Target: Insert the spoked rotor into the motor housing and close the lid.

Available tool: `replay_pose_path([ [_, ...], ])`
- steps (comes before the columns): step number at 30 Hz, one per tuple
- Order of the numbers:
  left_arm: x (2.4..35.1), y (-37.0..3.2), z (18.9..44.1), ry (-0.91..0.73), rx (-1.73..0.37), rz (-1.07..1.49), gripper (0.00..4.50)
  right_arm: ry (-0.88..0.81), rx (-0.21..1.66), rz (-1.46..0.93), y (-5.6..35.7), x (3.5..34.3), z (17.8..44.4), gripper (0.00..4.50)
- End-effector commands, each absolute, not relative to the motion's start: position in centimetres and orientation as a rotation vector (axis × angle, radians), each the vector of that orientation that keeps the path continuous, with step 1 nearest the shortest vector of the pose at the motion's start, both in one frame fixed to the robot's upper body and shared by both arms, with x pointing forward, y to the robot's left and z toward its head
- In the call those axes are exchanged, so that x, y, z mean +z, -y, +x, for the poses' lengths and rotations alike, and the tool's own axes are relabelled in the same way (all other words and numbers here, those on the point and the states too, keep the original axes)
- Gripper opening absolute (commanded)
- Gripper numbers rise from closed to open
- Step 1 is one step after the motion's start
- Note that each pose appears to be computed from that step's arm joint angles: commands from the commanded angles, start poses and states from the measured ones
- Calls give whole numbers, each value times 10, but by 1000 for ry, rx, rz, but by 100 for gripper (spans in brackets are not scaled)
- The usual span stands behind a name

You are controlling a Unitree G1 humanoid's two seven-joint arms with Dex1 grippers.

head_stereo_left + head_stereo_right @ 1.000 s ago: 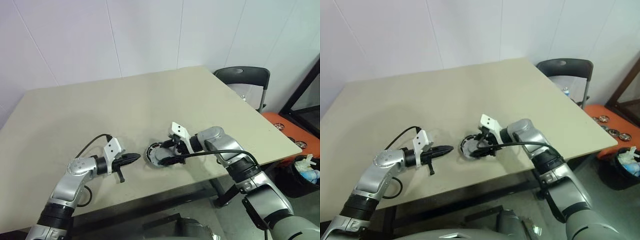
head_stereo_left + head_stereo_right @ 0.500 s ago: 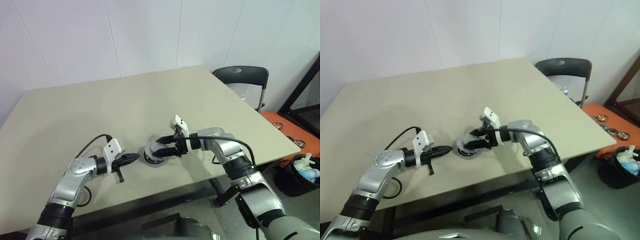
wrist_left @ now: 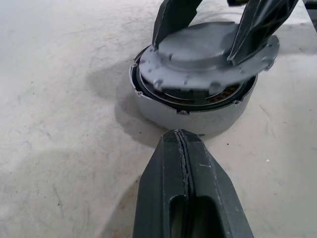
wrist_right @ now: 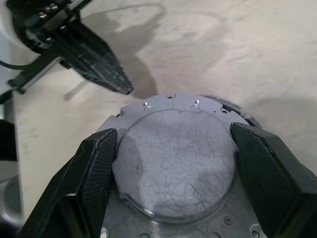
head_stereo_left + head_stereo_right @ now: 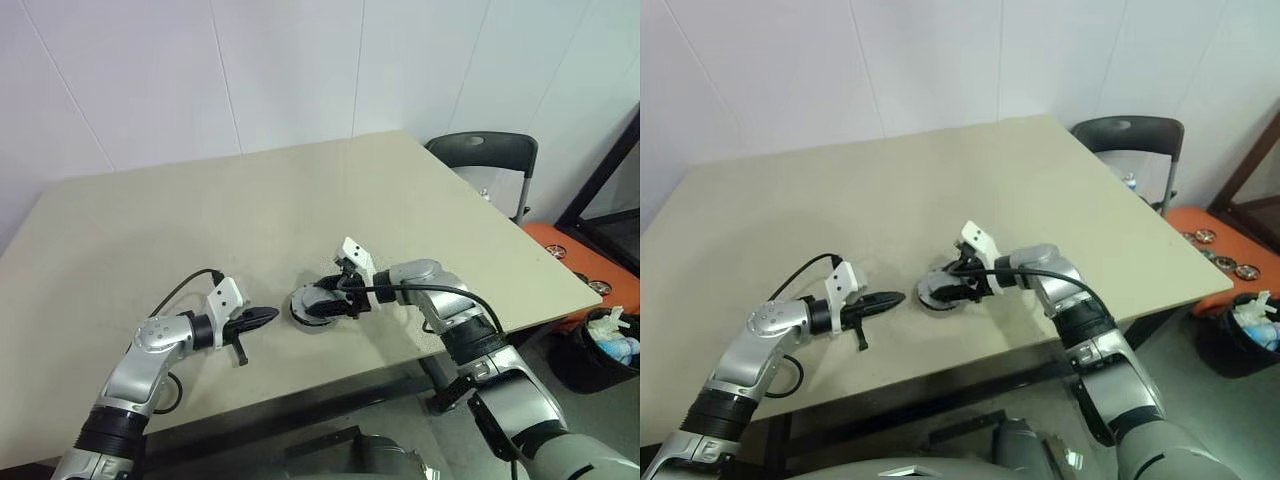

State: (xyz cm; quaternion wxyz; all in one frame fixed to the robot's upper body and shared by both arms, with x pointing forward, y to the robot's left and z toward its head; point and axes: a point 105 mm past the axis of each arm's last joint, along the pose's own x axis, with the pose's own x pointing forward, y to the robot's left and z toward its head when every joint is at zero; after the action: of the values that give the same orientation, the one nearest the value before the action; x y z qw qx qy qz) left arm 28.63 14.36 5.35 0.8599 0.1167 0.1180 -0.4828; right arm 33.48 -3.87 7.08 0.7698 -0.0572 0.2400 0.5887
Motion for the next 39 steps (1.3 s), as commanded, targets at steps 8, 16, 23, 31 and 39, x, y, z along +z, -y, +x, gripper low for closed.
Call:
replay_pose_path([
  [8,66,-143,289,-202,-1010,265,0,-503,1220,-199,47,64,341,329],
  [16,67,-144,290,-199,-1008,266,0,-462,1149,-281,51,61,352,329],
  [23,69,-143,292,-190,-1010,267,0,-551,1179,-332,59,44,342,329],
  [31,79,-127,305,-143,-1046,268,0,-678,1239,-385,74,25,324,329],
  [39,85,-109,315,-108,-1087,275,0,-681,1192,-396,80,21,327,329],
])
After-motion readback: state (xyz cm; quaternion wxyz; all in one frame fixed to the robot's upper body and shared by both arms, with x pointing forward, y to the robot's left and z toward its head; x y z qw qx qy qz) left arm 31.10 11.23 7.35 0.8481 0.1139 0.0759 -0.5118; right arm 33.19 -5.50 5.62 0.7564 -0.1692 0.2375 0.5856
